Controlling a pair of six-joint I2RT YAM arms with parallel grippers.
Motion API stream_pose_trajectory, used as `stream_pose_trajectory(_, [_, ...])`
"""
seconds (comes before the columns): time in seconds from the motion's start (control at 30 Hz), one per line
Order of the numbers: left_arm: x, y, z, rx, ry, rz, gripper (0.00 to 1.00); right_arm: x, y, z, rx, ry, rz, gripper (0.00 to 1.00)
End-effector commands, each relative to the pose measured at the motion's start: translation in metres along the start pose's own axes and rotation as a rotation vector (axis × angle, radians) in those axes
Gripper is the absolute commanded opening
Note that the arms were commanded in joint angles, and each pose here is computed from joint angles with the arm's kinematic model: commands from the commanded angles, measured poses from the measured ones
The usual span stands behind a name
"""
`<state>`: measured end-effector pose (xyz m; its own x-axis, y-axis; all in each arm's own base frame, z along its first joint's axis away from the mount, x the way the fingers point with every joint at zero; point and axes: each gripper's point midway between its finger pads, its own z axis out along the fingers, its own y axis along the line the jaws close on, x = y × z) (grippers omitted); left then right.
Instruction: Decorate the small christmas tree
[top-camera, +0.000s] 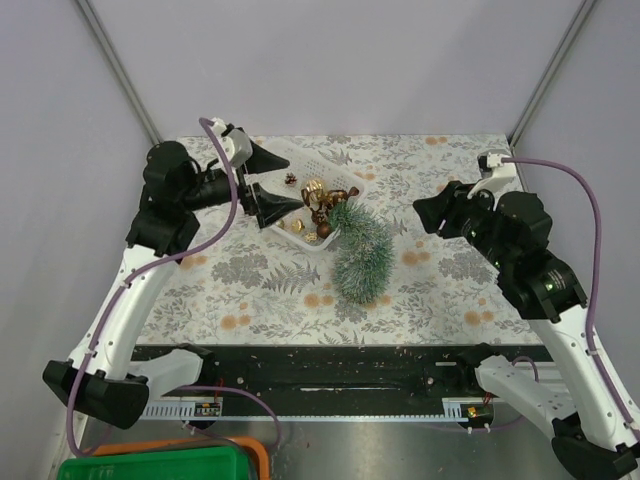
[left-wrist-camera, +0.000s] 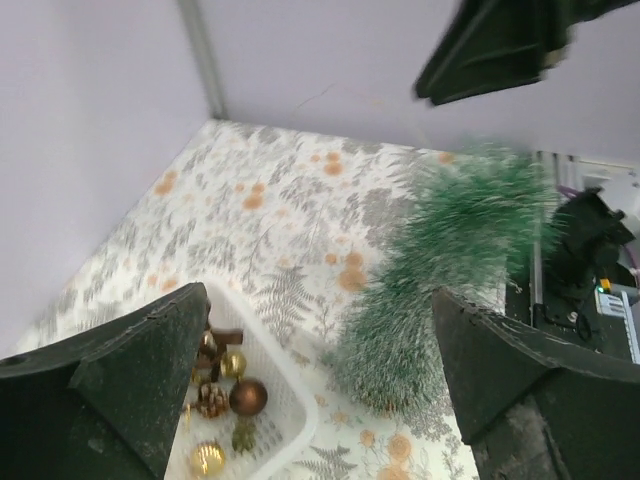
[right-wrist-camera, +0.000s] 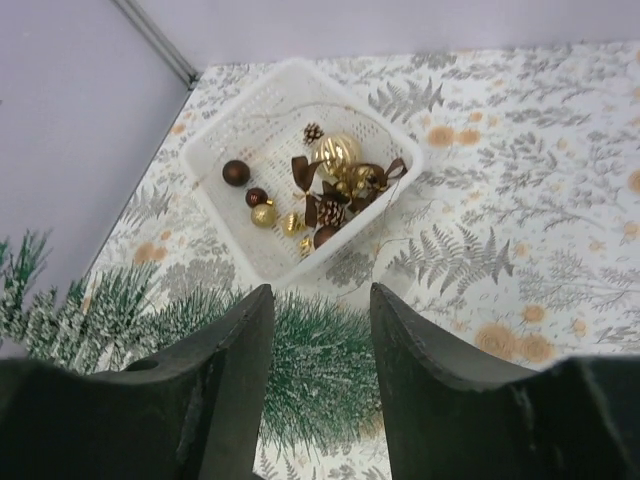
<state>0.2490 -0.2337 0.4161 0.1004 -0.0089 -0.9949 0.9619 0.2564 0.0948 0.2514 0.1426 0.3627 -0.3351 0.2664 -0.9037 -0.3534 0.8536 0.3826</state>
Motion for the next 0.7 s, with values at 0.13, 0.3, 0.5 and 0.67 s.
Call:
stream_pose_trajectory(0.13, [0.051,0.063,-0.016,-0.289,0.312,-0.212,0.99,-0.071,0.002,0.021,0.074,-0.162,-0.091,0.58])
stream_pose_trajectory(0.3, [0.050,0.038,-0.017,-0.215,0.234,-0.167,0.99,-0.093,-0.015,0.076,0.117,-0.163,-0.062,0.64])
stream_pose_trajectory(0.5, [0.058,0.021,-0.028,-0.213,0.248,-0.161,0.99,-0.097,-0.056,0.133,0.054,-0.114,0.152,0.66])
stream_pose_trajectory(0.67, [0.058,0.021,-0.029,-0.219,0.249,-0.167,0.99,-0.061,-0.025,0.165,-0.210,0.086,0.210,0.56])
